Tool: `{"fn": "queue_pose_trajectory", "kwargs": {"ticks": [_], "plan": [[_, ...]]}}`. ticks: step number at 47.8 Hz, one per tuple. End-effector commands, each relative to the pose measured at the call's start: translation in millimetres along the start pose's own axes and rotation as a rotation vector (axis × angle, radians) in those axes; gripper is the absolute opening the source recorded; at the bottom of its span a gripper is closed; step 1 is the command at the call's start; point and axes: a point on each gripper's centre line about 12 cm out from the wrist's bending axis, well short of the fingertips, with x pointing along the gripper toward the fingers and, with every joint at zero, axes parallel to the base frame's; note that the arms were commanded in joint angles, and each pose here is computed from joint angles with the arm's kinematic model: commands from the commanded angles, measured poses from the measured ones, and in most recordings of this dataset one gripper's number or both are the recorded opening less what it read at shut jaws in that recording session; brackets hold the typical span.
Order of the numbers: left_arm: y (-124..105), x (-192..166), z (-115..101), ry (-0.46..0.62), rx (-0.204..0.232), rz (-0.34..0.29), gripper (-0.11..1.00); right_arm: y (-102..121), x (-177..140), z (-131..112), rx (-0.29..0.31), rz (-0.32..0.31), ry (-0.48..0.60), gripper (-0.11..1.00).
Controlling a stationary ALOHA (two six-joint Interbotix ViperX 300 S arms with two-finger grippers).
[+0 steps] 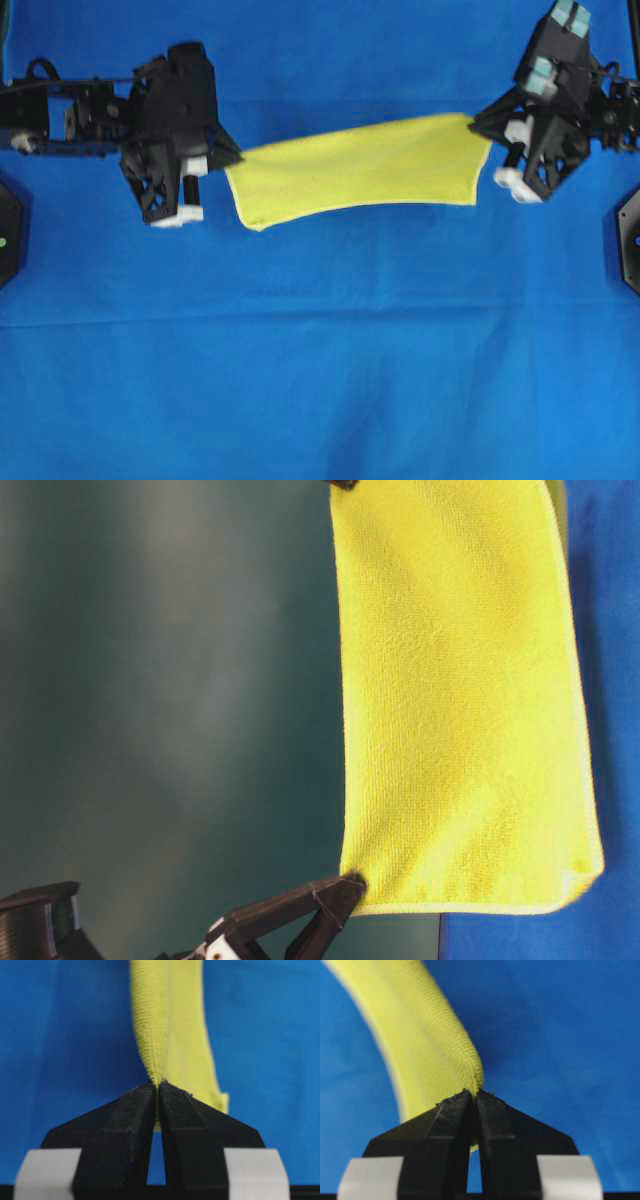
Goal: Fold the yellow towel.
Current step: 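Swing the strip vertical, left gripper moving toward the table center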
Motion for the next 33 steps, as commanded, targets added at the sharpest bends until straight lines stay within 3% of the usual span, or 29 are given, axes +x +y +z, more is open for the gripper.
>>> {"fn": "queue_pose_trajectory", "kwargs": {"ticks": [1,11,18,33], "plan": [[-16,-5,15,-0.069,0.031,-0.035,0.02,-11,3,17,0.012,-0.033,-0.038,0.02],[-59,-1,31,-0.213,0.099,-0.123,0.02,-43,20,44,0.028,-0.098,-0.132,0.02],[-78,10,39,-0.298,0.119,-0.159,0.02,-58,36,68,0.034,-0.113,-0.191,0.02],[-110,49,66,-0.404,0.168,-0.197,0.02,-62,69,107,-0.006,-0.113,-0.233,0.02]]}}
